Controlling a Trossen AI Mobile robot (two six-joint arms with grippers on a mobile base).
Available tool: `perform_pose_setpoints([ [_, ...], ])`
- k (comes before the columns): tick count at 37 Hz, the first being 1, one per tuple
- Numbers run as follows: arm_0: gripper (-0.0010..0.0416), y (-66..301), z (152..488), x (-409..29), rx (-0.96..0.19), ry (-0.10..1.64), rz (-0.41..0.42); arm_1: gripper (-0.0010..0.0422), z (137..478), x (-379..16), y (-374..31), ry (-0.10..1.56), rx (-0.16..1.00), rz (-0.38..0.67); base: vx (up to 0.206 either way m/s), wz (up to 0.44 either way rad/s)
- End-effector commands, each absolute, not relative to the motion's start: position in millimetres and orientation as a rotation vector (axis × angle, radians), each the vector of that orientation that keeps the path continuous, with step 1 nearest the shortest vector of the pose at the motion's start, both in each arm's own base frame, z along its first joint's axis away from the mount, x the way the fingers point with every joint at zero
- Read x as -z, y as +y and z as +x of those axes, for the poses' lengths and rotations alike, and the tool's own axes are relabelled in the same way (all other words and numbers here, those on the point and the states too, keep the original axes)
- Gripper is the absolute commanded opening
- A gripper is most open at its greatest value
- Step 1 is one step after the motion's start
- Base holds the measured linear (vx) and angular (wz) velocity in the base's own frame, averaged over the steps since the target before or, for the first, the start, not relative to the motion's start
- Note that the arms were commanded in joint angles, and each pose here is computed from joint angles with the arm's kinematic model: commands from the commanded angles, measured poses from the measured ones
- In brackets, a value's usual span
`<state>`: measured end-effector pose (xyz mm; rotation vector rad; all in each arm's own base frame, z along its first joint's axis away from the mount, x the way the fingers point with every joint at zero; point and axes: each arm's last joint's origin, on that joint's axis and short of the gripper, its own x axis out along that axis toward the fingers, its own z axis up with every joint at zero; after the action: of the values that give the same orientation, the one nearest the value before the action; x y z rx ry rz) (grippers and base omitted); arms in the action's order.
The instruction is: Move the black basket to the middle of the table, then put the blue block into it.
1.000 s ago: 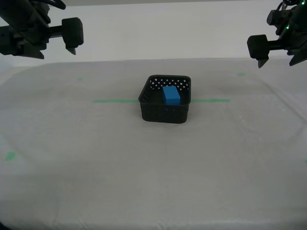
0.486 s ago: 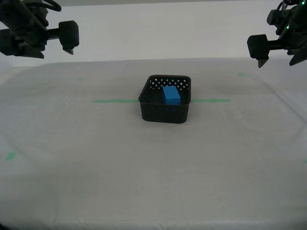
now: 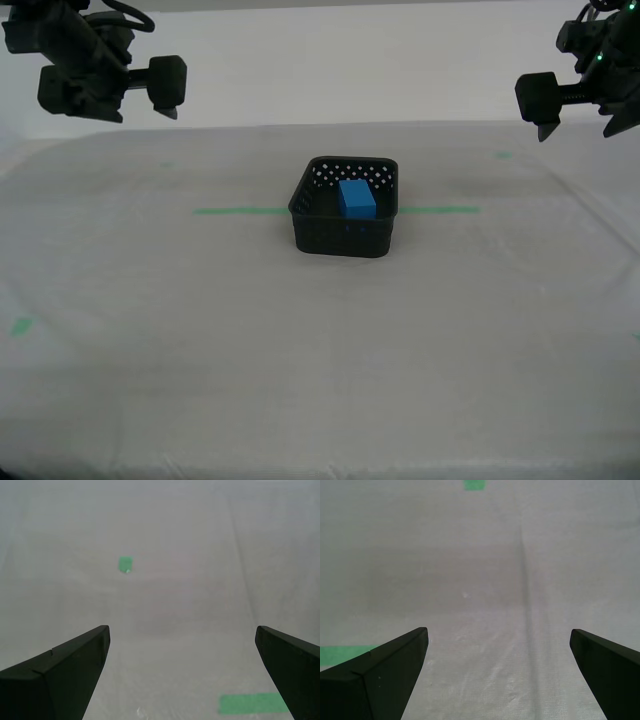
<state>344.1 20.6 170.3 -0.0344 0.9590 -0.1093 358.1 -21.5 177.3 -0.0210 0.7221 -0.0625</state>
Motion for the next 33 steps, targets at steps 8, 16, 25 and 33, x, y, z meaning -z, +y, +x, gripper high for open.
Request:
perform_pose_setpoints([
  [8, 0.0399, 20.8, 344.3, -170.8, 0.107, 0.955, -0.034, 0.04, 358.7, -179.6, -21.9, 0.707, 0.07, -0.012, 0.0, 0.0],
  [16, 0.0399, 20.8, 344.3, -170.8, 0.107, 0.955, -0.034, 0.04, 358.7, -179.5, -21.7, 0.707, 0.07, -0.013, 0.0, 0.0],
  [25, 0.0399, 20.8, 344.3, -170.8, 0.107, 0.955, -0.034, 0.04, 358.8, -179.7, -21.9, 0.707, 0.07, -0.013, 0.0, 0.0],
  [33, 0.0399, 20.9, 344.3, -170.8, 0.106, 0.955, -0.034, 0.04, 358.7, -179.5, -21.9, 0.707, 0.07, -0.013, 0.0, 0.0],
])
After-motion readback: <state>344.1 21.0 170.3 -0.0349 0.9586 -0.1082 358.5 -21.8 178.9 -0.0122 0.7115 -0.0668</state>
